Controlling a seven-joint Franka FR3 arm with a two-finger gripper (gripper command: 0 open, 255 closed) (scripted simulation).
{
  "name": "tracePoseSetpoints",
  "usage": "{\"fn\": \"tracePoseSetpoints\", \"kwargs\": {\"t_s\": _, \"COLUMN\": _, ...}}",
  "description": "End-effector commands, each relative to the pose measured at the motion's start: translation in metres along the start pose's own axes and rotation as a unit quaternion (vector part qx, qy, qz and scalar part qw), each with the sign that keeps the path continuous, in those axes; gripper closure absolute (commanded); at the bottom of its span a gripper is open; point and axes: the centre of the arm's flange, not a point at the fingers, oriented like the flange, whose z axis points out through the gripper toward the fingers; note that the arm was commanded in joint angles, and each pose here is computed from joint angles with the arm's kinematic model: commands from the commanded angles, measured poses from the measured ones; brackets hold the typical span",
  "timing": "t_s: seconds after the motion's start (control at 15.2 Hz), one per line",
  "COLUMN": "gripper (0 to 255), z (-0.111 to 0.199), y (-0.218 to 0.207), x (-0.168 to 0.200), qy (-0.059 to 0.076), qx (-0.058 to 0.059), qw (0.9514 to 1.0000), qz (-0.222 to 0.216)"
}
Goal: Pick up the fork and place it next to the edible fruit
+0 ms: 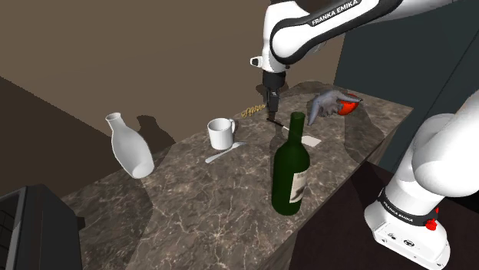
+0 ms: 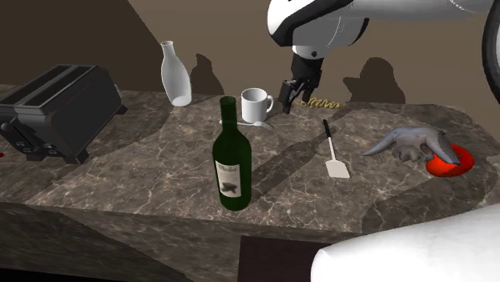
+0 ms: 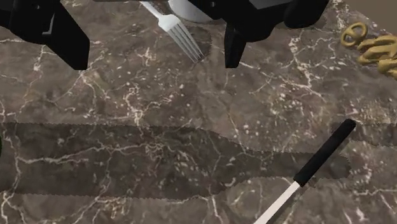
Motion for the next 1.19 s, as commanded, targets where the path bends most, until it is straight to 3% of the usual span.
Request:
{"fn": "tracePoseSetpoints", "kwargs": {"t_s": 0.0, "gripper": 0, "z": 0.015, "y": -0.001, "x": 0.022, "qy": 0.004, "qx": 0.000, "qw": 0.9991, "qz": -0.042}}
{"fn": "tracePoseSetpoints", "kwargs": {"t_s": 0.2, "gripper": 0, "z": 0.034, "y": -0.004, "x": 0.055, "qy": 0.010, "qx": 0.001, "qw": 0.9948, "qz": -0.101}}
{"fn": "tracePoseSetpoints", "kwargs": {"t_s": 0.4, "gripper": 0, "z": 0.054, "y": -0.012, "x": 0.086, "qy": 0.016, "qx": 0.002, "qw": 0.9869, "qz": -0.161}}
{"fn": "tracePoseSetpoints", "kwargs": {"t_s": 0.66, "gripper": 0, "z": 0.079, "y": -0.027, "x": 0.127, "qy": 0.024, "qx": 0.003, "qw": 0.9707, "qz": -0.239}}
{"fn": "tracePoseSetpoints", "kwargs": {"t_s": 0.99, "gripper": 0, "z": 0.110, "y": -0.056, "x": 0.175, "qy": 0.033, "qx": 0.004, "qw": 0.9419, "qz": -0.334}}
{"fn": "tracePoseSetpoints", "kwargs": {"t_s": 1.12, "gripper": 0, "z": 0.120, "y": -0.056, "x": 0.175, "qy": 0.033, "qx": 0.004, "qw": 0.9419, "qz": -0.334}}
